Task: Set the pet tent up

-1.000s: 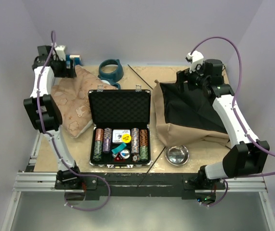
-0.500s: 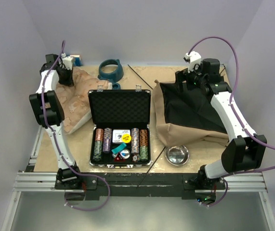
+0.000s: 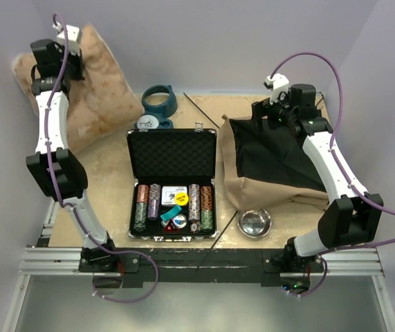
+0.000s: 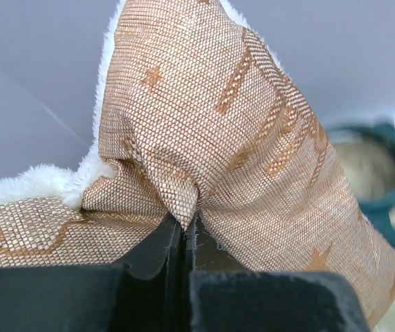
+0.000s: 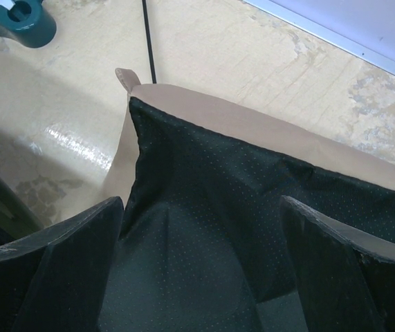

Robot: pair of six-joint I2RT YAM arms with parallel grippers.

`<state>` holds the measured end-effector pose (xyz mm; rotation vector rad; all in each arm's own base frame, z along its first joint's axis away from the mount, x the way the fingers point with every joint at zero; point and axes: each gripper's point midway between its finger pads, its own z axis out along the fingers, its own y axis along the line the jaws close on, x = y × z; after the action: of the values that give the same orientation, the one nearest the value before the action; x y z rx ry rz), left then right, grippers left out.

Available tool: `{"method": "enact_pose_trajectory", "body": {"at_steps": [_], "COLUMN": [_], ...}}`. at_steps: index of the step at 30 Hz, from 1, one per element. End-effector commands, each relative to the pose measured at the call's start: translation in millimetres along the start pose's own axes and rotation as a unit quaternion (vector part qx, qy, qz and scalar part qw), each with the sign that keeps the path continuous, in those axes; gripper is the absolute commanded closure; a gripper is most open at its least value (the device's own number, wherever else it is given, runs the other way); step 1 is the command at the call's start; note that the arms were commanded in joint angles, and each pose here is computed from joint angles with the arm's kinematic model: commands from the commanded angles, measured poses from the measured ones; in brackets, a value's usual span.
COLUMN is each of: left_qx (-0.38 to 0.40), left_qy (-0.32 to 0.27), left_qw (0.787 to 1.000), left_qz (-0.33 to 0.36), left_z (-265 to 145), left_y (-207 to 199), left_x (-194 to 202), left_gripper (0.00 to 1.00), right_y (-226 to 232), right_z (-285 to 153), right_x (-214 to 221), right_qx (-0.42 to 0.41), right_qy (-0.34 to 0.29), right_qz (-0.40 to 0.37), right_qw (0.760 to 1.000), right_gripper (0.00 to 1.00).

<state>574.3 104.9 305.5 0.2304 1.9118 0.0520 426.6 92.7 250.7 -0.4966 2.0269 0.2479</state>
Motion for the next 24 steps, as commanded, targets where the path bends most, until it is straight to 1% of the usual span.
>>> {"method": "enact_pose_trajectory", "body": {"at_steps": [1, 3, 4, 5, 6, 7, 8, 9, 11, 12, 13, 15, 17, 18, 19, 21, 24], "left_qx": [-0.047, -0.043, -0.041, -0.042, -0.047, -0.054, -0.057, -0.05, -0.008, 0.031, 0.074, 0.165, 0.237, 0.266, 0.3, 0.343, 0.379], "left_qy": [-0.19, -0.221, -0.237, -0.247, -0.257, -0.256, -0.259, -0.256, -0.243, -0.241, -0.219, -0.195, -0.165, -0.158, -0.14, -0.115, -0.05], "left_qw": [0.981, 0.974, 0.971, 0.968, 0.965, 0.965, 0.964, 0.965, 0.97, 0.969, 0.971, 0.96, 0.949, 0.94, 0.932, 0.92, 0.91], "left_qz": [0.003, -0.005, -0.009, -0.012, -0.013, -0.016, -0.009, -0.003, 0.014, 0.038, 0.06, 0.117, 0.126, 0.144, 0.146, 0.151, 0.161], "left_z": [15.8, 39.6, 47.3, 56.6, 62.6, 66.1, 64.1, 59.0, 39.3, 21.9, 3.1, -39.5, -81.3, -102.3, -118.7, -145.4, -156.4], "left_y": [28.4, 32.7, 34.3, 36.8, 40.7, 43.9, 44.2, 42.4, 26.5, 10.2, -7.8, -47.5, -81.6, -95.7, -111.2, -136.5, -164.5], "left_x": [-92.3, -94.2, -96.4, -95.4, -98.1, -98.4, -104.7, -108.1, -114.4, -121.6, -116.9, -109.2, -95.7, -91.7, -79.6, -63.4, -23.8], "left_gripper": [1.0, 0.99, 0.82, 0.61, 0.37, 0.18, 0.06, 0.01, 0.0, 0.01, 0.01, 0.01, 0.0, 0.0, 0.0, 0.0, 0.0], "right_y": [-0.5, -1.2, -2.2, -1.5, -1.2, -1.4, -0.8, -0.9, 0.7, 2.3, 4.5, 10.2, 14.9, 16.7, 17.7, 20.8, 30.9], "right_z": [-7.6, -6.4, -4.6, -3.5, -3.1, -2.2, -1.5, -1.5, -4.0, -5.0, -6.7, -10.0, -13.4, -14.6, -16.1, -18.8, -24.5], "right_x": [-32.6, -34.6, -33.9, -34.3, -35.1, -34.8, -33.5, -33.5, -34.4, -34.0, -34.5, -31.8, -28.3, -26.5, -24.9, -23.1, -24.0], "right_qx": [-0.003, -0.004, -0.004, -0.006, -0.007, -0.008, -0.009, -0.009, -0.012, -0.016, -0.021, -0.034, -0.045, -0.049, -0.051, -0.058, -0.084], "right_qy": [-0.043, -0.041, -0.039, -0.039, -0.039, -0.038, -0.036, -0.036, -0.039, -0.04, -0.042, -0.041, -0.038, -0.037, -0.035, -0.034, -0.036], "right_qz": [-0.006, -0.008, -0.008, -0.007, -0.008, -0.007, -0.007, -0.007, -0.01, -0.011, -0.013, -0.018, -0.027, -0.029, -0.033, -0.037, -0.043], "right_qw": [0.999, 0.999, 0.999, 0.999, 0.999, 0.999, 0.999, 0.999, 0.999, 0.999, 0.999, 0.998, 0.998, 0.998, 0.998, 0.997, 0.995], "right_gripper": [0.03, 0.03, 0.03, 0.03, 0.02, 0.02, 0.02, 0.02, 0.02, 0.02, 0.02, 0.02, 0.02, 0.02, 0.02, 0.02, 0.02]}}
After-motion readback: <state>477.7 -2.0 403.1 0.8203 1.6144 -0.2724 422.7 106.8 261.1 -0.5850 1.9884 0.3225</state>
